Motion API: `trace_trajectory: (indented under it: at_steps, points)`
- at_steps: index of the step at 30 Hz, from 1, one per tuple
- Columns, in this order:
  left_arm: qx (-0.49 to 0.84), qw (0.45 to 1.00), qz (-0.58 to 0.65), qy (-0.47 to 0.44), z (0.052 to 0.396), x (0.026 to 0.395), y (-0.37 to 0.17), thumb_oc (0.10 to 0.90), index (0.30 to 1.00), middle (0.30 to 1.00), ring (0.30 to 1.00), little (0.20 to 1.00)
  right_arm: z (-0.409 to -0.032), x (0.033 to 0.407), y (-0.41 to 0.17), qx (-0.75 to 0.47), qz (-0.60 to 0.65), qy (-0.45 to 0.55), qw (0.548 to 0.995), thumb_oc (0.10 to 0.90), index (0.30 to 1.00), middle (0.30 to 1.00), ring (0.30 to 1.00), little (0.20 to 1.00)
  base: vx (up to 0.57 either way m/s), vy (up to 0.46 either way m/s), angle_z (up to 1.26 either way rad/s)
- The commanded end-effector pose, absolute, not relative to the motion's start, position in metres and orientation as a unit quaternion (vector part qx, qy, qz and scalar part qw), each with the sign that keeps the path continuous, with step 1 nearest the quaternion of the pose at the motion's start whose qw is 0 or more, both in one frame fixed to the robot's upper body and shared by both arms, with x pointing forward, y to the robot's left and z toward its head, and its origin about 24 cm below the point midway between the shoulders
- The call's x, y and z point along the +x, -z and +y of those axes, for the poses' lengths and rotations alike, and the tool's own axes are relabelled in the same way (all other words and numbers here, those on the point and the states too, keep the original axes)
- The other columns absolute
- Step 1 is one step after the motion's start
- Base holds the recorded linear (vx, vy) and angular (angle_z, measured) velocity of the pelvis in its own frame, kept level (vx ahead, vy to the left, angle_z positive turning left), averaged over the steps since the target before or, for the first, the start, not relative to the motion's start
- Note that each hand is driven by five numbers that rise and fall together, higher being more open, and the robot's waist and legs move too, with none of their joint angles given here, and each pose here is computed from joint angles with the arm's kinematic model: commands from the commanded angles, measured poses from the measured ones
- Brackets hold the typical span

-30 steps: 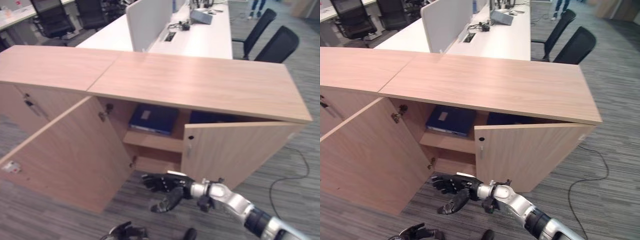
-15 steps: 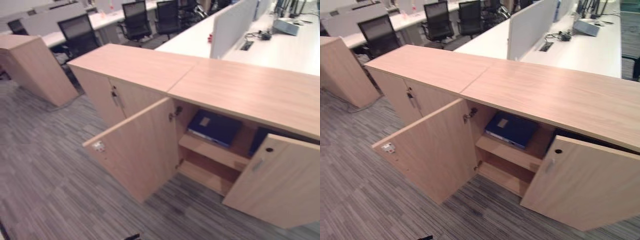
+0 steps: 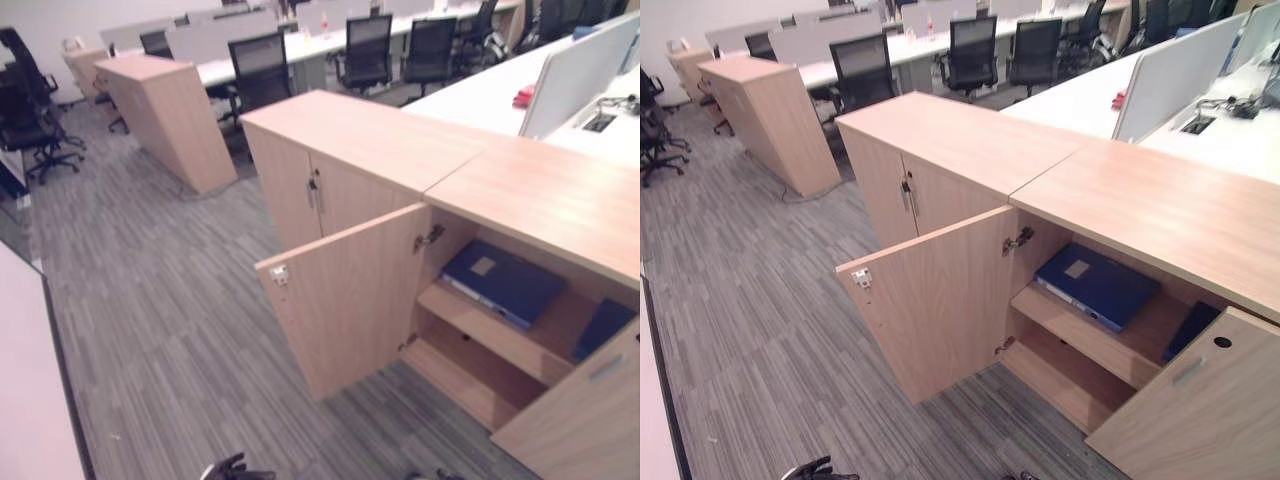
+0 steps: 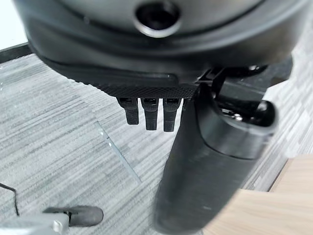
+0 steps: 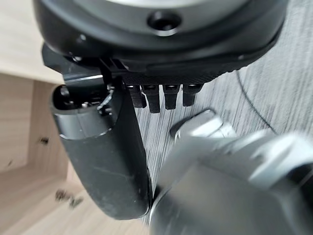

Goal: Put the empty folder in the office cabinet

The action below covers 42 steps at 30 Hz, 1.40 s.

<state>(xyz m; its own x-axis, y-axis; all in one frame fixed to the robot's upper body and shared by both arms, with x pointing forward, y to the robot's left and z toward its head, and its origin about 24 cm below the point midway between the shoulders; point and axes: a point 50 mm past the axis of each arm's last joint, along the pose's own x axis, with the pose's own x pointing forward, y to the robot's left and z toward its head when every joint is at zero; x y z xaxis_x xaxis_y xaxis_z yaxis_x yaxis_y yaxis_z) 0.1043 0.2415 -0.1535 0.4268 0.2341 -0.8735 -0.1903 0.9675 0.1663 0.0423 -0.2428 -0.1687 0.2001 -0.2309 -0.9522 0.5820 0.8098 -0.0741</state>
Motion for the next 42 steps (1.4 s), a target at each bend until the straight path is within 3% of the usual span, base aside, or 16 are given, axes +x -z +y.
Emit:
trace_trajectory:
  at_steps: [1,7,14,17,24,34,40,42]
  points:
    - [0.052,0.904,0.395,-0.155,0.265,0.161,0.12,0.8,0.9,0.9,0.9,0.9,-0.258,0.008,0.167,0.125,0.6,0.298,0.732,0.8,0.9,0.9,0.9,0.9,0.07,-0.055,0.05]
    - [0.13,0.917,0.344,-0.157,0.3,0.184,0.089,0.8,0.9,0.9,0.9,0.9,-0.264,0.003,0.164,0.112,0.599,0.293,0.737,0.8,0.9,0.9,0.9,0.9,0.06,-0.049,-0.15]
    - [0.235,0.929,0.244,-0.151,0.331,0.252,0.019,0.8,0.9,0.9,0.9,0.9,-0.274,-0.002,0.161,0.086,0.612,0.263,0.741,0.8,0.9,0.9,0.9,0.9,0.05,-0.046,-0.18]
    - [0.265,0.911,0.257,-0.185,0.359,0.273,-0.008,0.8,0.9,0.9,0.9,0.9,-0.279,-0.002,0.159,0.07,0.621,0.247,0.741,0.8,0.9,0.9,0.9,0.9,0.04,-0.033,-0.17]
    - [0.306,0.896,0.258,-0.193,0.377,0.299,-0.051,0.8,0.9,0.9,0.9,0.9,-0.289,0.001,0.156,0.058,0.622,0.237,0.744,0.8,0.9,0.9,0.9,0.9,0.01,-0.009,-0.22]
    - [0.309,0.926,0.167,-0.137,0.335,0.35,-0.093,0.8,0.9,0.9,0.9,0.9,-0.293,-0.005,0.154,0.056,0.63,0.238,0.737,0.8,0.9,0.9,0.9,0.9,-0.01,0.006,-0.09]
    - [0.263,0.965,0.014,0.019,0.235,0.375,-0.111,0.8,0.9,0.9,0.9,0.9,-0.285,-0.002,0.157,0.077,0.621,0.251,0.739,0.8,0.9,0.9,0.9,0.9,-0.01,0.001,0.09]
    - [0.255,0.966,-0.001,0.045,0.22,0.372,-0.109,0.8,0.9,0.9,0.9,0.9,-0.284,-0.002,0.158,0.08,0.621,0.251,0.738,0.8,0.9,0.9,0.9,0.9,-0.01,-0.004,0.15]
